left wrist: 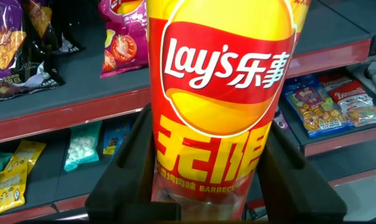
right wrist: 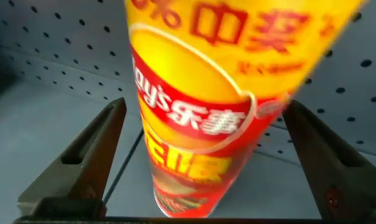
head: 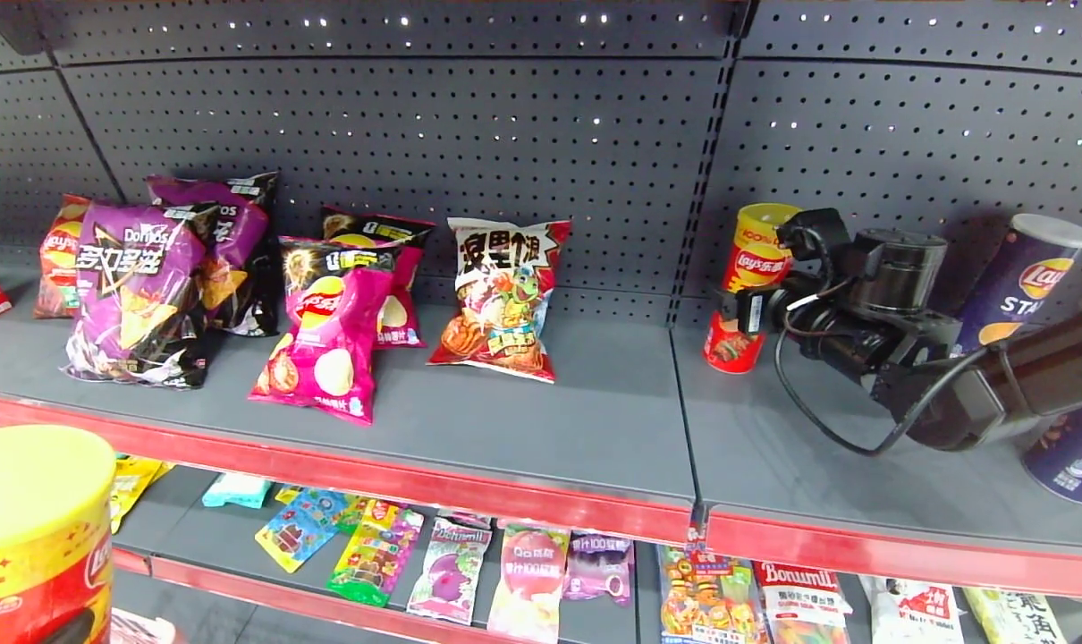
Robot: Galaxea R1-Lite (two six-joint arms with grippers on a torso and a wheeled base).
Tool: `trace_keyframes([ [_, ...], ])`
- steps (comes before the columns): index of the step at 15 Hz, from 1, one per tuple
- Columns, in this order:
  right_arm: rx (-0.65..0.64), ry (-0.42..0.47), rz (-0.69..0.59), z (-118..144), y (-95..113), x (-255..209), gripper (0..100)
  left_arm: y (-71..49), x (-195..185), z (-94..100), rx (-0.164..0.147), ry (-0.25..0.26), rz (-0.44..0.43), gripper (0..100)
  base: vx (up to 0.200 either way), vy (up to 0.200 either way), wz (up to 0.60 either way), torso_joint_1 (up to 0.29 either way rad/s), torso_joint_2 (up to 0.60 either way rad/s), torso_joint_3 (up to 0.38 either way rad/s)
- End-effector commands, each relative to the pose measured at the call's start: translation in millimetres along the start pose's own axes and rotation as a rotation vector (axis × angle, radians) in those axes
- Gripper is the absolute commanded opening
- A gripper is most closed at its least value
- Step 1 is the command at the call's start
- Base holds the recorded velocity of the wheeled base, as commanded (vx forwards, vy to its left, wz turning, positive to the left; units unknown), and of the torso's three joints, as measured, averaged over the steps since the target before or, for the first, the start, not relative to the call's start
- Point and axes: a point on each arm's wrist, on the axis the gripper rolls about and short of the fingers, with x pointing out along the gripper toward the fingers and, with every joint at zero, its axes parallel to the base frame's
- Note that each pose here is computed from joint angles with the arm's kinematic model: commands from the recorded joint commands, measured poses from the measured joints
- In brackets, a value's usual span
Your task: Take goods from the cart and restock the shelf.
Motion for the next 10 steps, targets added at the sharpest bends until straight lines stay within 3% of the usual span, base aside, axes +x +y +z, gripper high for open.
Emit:
trace_keyframes([
  [1,0.0,-0.005,-0.004,0.0,-0.1,4.2,100,0.1,0.3,0.0,-0.001,0.001,-0.002,0,0.0,0.0,0.0,0.0,0.0,0.0],
  [10,0.003,-0.006,-0.027,-5.0,-6.0,20.6,100,0.1,0.9,-0.4,-0.002,0.005,-0.006,0,0.0,0.0,0.0,0.0,0.0,0.0],
])
